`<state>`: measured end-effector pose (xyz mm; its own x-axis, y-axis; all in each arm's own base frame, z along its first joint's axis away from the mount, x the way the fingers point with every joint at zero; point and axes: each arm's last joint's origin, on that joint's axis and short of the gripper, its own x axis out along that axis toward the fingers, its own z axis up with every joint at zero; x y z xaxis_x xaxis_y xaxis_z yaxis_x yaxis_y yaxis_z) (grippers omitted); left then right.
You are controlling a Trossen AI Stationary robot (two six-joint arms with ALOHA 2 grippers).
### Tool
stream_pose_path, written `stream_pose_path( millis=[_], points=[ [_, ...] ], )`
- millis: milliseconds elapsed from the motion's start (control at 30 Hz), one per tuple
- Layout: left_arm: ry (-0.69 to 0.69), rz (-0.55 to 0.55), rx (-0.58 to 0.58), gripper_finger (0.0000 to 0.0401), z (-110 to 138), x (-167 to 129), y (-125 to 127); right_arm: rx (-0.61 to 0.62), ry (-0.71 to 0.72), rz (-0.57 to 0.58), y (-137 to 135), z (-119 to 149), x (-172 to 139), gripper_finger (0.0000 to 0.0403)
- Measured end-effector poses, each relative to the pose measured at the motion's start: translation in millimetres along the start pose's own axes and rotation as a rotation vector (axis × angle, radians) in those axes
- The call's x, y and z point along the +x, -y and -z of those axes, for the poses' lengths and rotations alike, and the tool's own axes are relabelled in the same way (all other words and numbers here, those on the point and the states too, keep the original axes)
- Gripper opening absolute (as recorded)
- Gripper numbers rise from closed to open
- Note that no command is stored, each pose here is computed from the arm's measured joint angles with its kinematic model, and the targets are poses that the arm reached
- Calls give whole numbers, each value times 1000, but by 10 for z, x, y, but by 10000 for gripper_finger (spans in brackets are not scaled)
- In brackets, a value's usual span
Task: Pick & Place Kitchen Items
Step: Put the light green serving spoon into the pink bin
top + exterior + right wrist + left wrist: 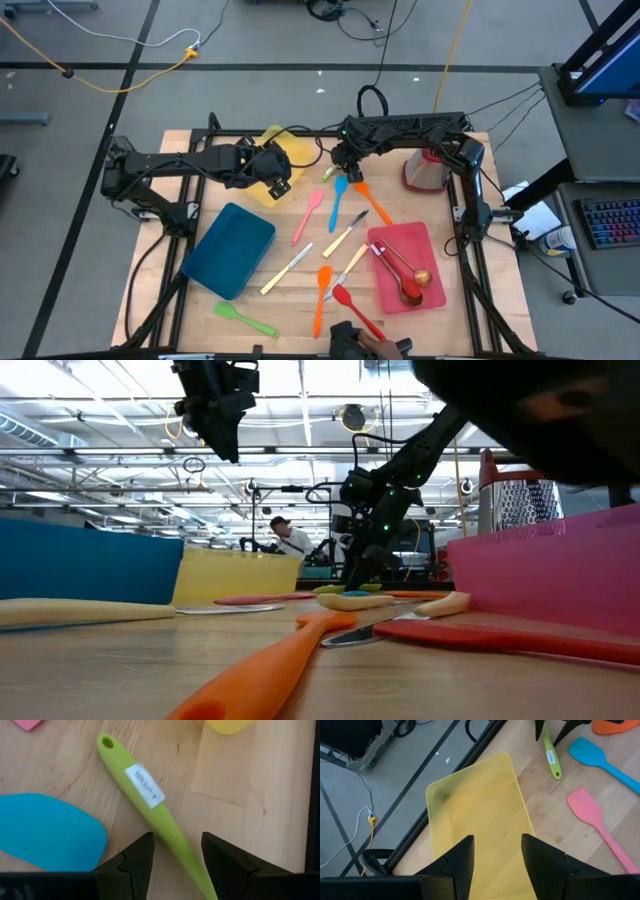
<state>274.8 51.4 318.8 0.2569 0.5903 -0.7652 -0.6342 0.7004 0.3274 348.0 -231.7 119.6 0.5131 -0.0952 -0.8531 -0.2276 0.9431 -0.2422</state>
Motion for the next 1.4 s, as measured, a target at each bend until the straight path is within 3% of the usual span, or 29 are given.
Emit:
stream_pose_path(
  millis=[167, 467, 700, 867, 1167, 1400],
  points=[
    [1, 1, 4, 168, -2, 0, 1, 28, -22, -24, -17, 10, -27, 143],
    [5, 2, 2, 168, -6, 0, 2, 23, -82, -90, -109, 40, -30, 37],
    [9, 4, -11, 168, -10, 0, 4, 144, -120, 7, -186, -167, -270, 40],
    [21, 8, -17, 168, -24, 0, 9, 242, -71, 19, -296, -401, -728, 34],
    [21, 8, -21, 168, -23, 0, 9, 427, 33, -102, -807, -696, -1585, 37],
    [21, 8, -19, 168, -23, 0, 9, 543, 26, -205, -1591, -548, -1777, 38]
  ],
)
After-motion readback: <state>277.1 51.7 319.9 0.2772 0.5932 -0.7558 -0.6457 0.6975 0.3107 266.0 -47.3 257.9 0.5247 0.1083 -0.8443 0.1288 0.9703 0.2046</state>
